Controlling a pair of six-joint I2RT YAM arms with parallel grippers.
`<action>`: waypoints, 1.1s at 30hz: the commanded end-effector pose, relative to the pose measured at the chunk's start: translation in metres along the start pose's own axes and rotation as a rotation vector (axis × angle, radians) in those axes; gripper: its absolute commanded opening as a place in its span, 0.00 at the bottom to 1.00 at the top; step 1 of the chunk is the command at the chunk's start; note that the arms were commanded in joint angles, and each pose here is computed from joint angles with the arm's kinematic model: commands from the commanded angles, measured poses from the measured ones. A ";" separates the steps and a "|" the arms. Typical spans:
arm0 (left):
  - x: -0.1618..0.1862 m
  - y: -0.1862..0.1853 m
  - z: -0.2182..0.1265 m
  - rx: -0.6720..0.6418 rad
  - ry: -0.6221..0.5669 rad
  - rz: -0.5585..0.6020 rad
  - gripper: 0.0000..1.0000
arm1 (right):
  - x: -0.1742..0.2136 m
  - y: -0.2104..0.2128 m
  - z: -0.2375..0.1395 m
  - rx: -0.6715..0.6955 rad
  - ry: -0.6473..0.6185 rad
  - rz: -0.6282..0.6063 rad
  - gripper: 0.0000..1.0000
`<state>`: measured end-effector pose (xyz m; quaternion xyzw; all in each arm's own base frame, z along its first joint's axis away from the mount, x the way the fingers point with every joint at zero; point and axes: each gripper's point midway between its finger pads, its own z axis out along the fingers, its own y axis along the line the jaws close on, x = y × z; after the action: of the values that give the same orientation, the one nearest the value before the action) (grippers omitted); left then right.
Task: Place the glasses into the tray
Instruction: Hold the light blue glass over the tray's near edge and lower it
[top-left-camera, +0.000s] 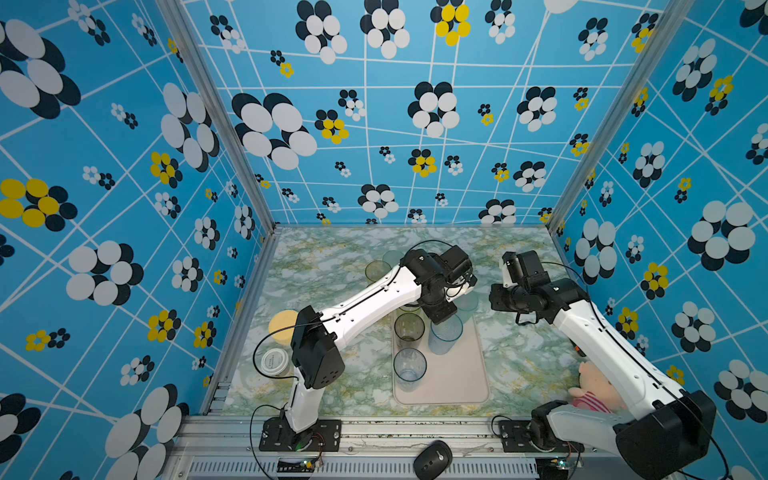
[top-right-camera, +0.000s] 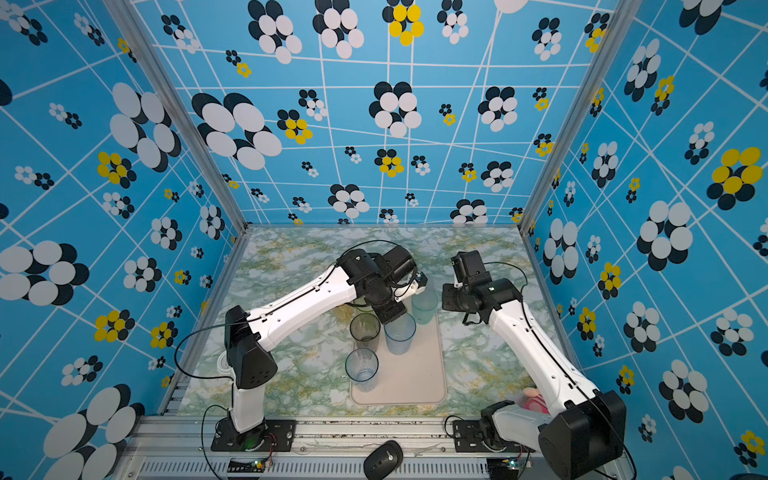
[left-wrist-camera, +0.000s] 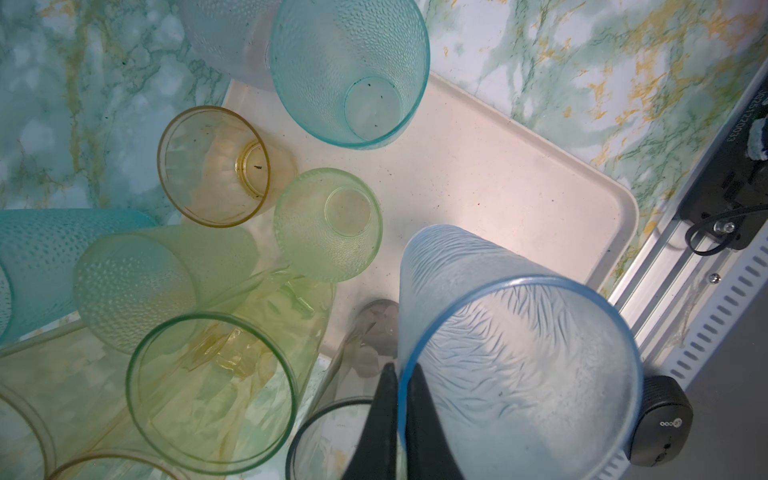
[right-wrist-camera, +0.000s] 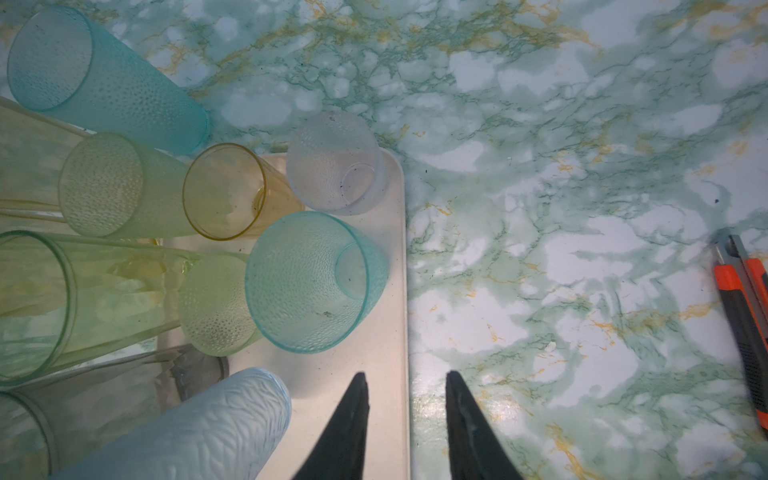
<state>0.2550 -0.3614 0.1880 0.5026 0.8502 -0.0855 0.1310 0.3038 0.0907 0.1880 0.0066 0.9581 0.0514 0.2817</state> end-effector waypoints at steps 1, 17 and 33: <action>-0.010 0.005 -0.004 0.010 -0.034 -0.002 0.01 | 0.005 0.000 0.007 -0.007 0.017 0.003 0.34; -0.008 0.016 0.018 0.026 -0.002 -0.037 0.01 | 0.004 0.002 0.014 -0.012 0.027 -0.002 0.34; -0.002 0.025 0.026 0.021 -0.001 -0.058 0.01 | 0.007 0.001 0.020 -0.008 0.045 -0.007 0.34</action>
<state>0.2802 -0.3582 0.1626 0.4796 0.8646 -0.0895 0.1203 0.3081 0.0950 0.1743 0.0042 0.9623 0.0551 0.2663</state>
